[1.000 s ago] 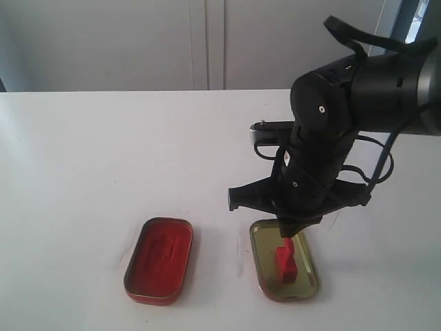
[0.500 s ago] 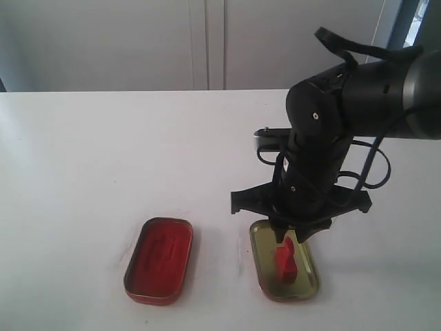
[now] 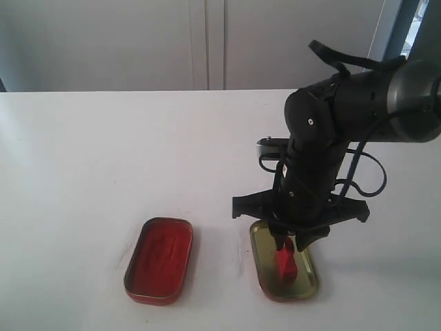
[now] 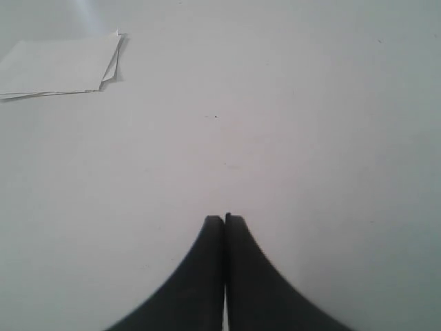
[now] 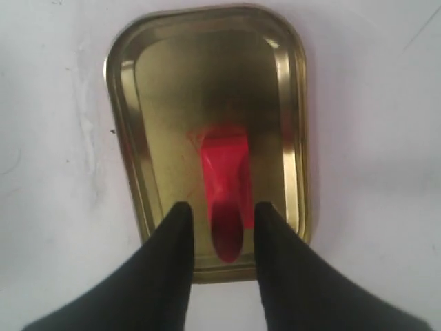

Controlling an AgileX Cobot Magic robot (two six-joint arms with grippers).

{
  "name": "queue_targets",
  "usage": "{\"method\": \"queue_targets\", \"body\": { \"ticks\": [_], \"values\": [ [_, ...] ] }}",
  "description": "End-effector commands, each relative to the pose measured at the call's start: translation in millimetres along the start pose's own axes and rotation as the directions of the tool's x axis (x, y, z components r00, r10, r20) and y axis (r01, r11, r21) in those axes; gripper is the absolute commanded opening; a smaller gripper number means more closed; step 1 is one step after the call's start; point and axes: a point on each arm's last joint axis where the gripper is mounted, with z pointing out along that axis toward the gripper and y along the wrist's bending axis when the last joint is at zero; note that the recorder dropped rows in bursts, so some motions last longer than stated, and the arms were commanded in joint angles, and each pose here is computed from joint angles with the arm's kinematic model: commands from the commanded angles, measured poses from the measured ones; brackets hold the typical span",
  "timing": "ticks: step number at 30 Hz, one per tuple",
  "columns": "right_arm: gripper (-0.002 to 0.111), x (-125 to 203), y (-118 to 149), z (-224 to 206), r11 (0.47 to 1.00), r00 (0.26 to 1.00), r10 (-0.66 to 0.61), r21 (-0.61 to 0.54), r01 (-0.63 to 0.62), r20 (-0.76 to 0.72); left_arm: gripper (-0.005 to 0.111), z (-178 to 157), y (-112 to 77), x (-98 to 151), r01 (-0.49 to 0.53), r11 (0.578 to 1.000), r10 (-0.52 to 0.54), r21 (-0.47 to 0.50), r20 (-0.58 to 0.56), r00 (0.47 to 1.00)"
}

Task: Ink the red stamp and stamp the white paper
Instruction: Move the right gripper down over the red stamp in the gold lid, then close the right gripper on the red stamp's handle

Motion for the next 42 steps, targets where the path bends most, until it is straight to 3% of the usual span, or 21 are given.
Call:
{"method": "queue_targets", "body": {
  "ticks": [1,38,42],
  "values": [
    [0.03,-3,-1,7,1.0,1.0,-0.005,0.008,0.005,-0.011,0.0,1,-0.7,3,-0.002,1.0,0.002,0.009,-0.011,1.0],
    [0.029,-4,3,29,1.0,0.998,-0.002,0.01,0.002,-0.061,0.0,1,-0.7,3,-0.002,1.0,0.002,0.009,-0.011,1.0],
    [0.013,-3,3,29,1.0,0.997,-0.01,0.016,0.011,-0.073,0.0,1,-0.7,3,-0.002,1.0,0.002,0.009,-0.011,1.0]
  ]
}}
